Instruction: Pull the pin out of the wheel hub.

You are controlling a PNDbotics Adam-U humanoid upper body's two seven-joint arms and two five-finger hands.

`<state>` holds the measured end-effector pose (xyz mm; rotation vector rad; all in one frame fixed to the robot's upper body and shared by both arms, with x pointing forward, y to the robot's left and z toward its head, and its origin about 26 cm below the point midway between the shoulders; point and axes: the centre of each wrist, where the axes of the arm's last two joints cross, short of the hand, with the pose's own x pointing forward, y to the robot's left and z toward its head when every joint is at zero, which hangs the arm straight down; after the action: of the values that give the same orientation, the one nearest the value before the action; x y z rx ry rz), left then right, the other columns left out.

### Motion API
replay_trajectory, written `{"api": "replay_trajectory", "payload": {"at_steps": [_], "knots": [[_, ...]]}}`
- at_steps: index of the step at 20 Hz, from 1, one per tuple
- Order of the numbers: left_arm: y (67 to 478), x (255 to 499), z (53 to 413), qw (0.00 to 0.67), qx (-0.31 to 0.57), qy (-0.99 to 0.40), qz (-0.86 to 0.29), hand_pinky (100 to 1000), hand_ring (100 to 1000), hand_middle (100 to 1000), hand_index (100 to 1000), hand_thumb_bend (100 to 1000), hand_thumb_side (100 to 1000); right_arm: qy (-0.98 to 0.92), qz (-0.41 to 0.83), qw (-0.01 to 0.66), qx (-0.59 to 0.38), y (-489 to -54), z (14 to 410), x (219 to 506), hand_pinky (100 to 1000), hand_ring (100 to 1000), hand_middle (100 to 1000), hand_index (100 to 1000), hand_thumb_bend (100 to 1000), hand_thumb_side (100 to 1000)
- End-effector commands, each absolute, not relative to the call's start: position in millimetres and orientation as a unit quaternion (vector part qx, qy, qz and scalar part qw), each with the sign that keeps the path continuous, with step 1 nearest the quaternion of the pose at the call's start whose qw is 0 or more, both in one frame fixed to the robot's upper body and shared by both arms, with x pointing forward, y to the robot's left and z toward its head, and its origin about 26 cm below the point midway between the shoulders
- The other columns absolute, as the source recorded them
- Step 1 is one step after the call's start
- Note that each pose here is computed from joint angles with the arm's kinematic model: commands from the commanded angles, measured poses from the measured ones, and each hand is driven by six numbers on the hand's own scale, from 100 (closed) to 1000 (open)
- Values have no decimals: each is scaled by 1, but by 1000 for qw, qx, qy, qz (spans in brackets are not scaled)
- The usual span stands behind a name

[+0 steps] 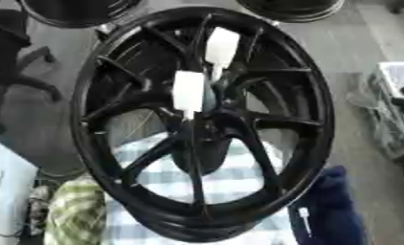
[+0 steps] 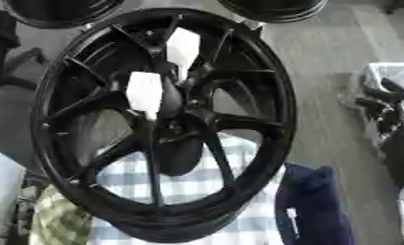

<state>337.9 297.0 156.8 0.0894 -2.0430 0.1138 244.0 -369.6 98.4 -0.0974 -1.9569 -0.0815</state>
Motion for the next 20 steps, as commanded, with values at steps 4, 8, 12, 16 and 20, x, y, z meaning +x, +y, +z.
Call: {"api": "replay_trajectory", "payload": {"at_steps": [4, 8, 12, 16, 20], "knots": [[300, 345, 187, 489, 53, -870, 2, 720, 786, 662, 724, 100, 795, -832, -21, 551, -53, -373, 106, 243, 1000, 789, 758, 900, 100, 744], [291, 358, 239, 443, 63, -887, -116, 728, 798, 695, 750, 100, 745, -828, -15, 557, -59, -375, 105, 240, 1000, 788, 757, 900, 100, 744], [274, 368, 300, 400, 77, -873, -268, 741, 803, 699, 766, 100, 695, -823, -8, 564, -65, -377, 102, 236, 1000, 787, 757, 899, 100, 744], [249, 369, 345, 369, 87, -833, -403, 765, 811, 712, 783, 100, 652, -819, -2, 570, -69, -379, 100, 233, 1000, 787, 757, 899, 100, 745], [218, 365, 372, 352, 99, -772, -520, 802, 833, 751, 814, 100, 653, -816, 2, 573, -73, -380, 99, 231, 1000, 786, 757, 899, 100, 748]]}}
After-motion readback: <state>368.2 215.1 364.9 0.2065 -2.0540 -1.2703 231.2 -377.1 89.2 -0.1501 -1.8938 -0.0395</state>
